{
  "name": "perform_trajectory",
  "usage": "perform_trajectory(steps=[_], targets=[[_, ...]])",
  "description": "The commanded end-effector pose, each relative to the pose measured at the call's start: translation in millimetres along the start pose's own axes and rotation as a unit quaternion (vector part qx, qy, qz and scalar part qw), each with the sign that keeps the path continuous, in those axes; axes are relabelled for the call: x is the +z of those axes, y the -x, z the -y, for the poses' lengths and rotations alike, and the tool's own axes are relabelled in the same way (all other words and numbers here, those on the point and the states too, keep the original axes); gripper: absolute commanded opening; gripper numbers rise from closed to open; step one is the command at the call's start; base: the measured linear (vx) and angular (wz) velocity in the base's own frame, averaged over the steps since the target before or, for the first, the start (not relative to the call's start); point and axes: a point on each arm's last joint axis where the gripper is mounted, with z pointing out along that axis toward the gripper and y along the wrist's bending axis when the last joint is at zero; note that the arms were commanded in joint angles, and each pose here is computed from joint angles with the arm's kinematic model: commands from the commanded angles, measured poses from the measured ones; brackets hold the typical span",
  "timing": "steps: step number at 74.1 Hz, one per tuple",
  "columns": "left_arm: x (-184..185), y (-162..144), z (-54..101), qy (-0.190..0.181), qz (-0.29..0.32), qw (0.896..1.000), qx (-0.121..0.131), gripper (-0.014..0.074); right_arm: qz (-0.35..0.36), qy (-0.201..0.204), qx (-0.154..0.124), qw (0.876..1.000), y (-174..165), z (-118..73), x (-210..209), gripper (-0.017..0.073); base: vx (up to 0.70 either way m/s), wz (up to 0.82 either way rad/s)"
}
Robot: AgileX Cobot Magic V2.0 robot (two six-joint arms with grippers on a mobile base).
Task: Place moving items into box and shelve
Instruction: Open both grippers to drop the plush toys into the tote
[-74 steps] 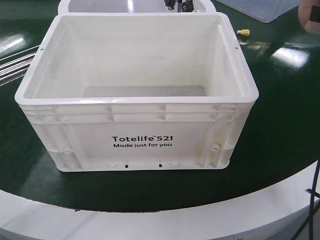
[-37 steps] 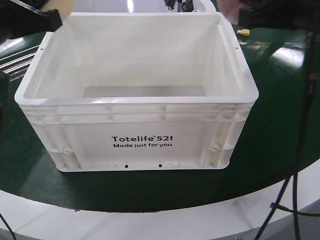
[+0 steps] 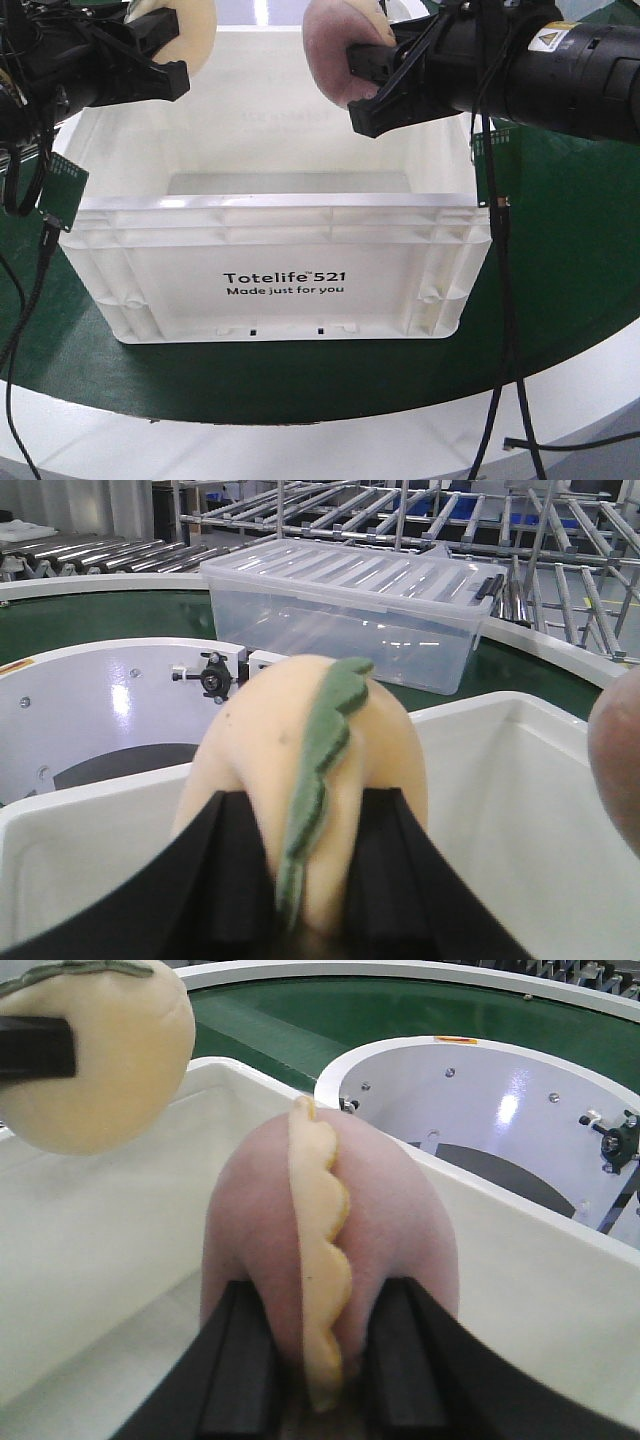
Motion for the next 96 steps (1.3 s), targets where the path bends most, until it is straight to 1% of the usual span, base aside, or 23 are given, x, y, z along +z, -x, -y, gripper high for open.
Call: perform_trajectory(steps=[1,8,13,17,31,33,38,42,50,58,62,66,69,76,77,80,84,88,92,96], targets=[[-7,21,4.6,-0.014,0.057,0.998,-0.004,0.0428,0.064,-0.029,0.005,0.998,22,5.3,-14,0.0422,0.0,0.0],[-6,18,3.8,-0.01,0.041,0.999,-0.004,0.0556,0.068,-0.031,0.022,0.997,23,5.9,-14,0.0599,0.0,0.0],[-6,16,3.3,-0.007,0.032,0.999,-0.004,0.0613,0.069,-0.031,0.031,0.997,23,5.9,-14,0.0687,0.0,0.0],[-6,15,3.0,-0.006,0.027,1.0,-0.004,0.0636,0.068,-0.03,0.032,0.997,23,5.9,-14,0.0728,0.0,0.0],[-10,18,3.2,-0.005,0.032,0.999,-0.007,0.0632,0.068,-0.033,0.033,0.997,23,7.4,-14,0.0708,0.0,0.0],[-12,20,2.6,-0.004,0.034,0.999,-0.007,0.0627,0.069,-0.036,0.036,0.996,23,9.5,-15,0.0701,0.0,0.0],[-23,26,-1.8,0.008,0.035,0.999,-0.007,0.0619,0.071,-0.051,0.059,0.994,23,19.3,-21,0.0685,0.0,0.0],[-32,29,-9.0,0.027,0.027,0.999,-0.008,0.0611,0.073,-0.068,0.081,0.992,23,30.2,-27,0.0673,0.0,0.0],[-56,35,-26.6,0.077,0.008,0.997,-0.01,0.0598,0.065,-0.103,0.105,0.987,20,53.6,-45,0.0648,0.0,0.0],[-76,36,-41.0,0.126,-0.02,0.992,-0.01,0.0585,0.045,-0.127,0.114,0.984,14,70.2,-60,0.0627,0.0,0.0],[-84,36,-45.0,0.142,-0.029,0.989,-0.007,0.0585,0.032,-0.134,0.115,0.984,11,75.5,-64,0.0617,0.0,0.0],[-89,36,-47.8,0.154,-0.037,0.987,-0.008,0.0585,0.023,-0.141,0.118,0.983,9,80.0,-67,0.0608,0.0,0.0],[-92,36,-48.8,0.158,-0.04,0.987,-0.01,0.0585,0.014,-0.14,0.126,0.982,8,81.9,-69,0.0602,0.0,0.0],[-92,35,-48.9,0.159,-0.043,0.986,-0.013,0.0585,-0.007,-0.136,0.162,0.977,10,87.9,-69,0.059,0.0,0.0],[-92,35,-48.9,0.159,-0.043,0.986,-0.013,0.0585,-0.011,-0.135,0.171,0.976,10,89.0,-69,0.0589,0.0,0.0],[-91,35,-49.0,0.159,-0.045,0.986,-0.015,0.0585,-0.02,-0.138,0.181,0.973,14,93.1,-68,0.0585,0.0,0.0],[-91,34,-49.0,0.159,-0.047,0.986,-0.018,0.0585,-0.045,-0.142,0.189,0.971,18,98.2,-64,0.058,0.0,0.0],[-91,34,-49.0,0.159,-0.048,0.986,-0.018,0.0585,-0.072,-0.153,0.189,0.967,21,104.6,-60,0.0574,0.0,0.0],[-91,34,-49.1,0.16,-0.05,0.986,-0.018,0.0585,-0.102,-0.161,0.203,0.961,25,110.9,-55,0.0573,0.0,0.0],[-91,34,-49.1,0.16,-0.051,0.986,-0.019,0.0585,-0.131,-0.168,0.21,0.954,28,116.7,-51,0.0573,0.0,0.0]])
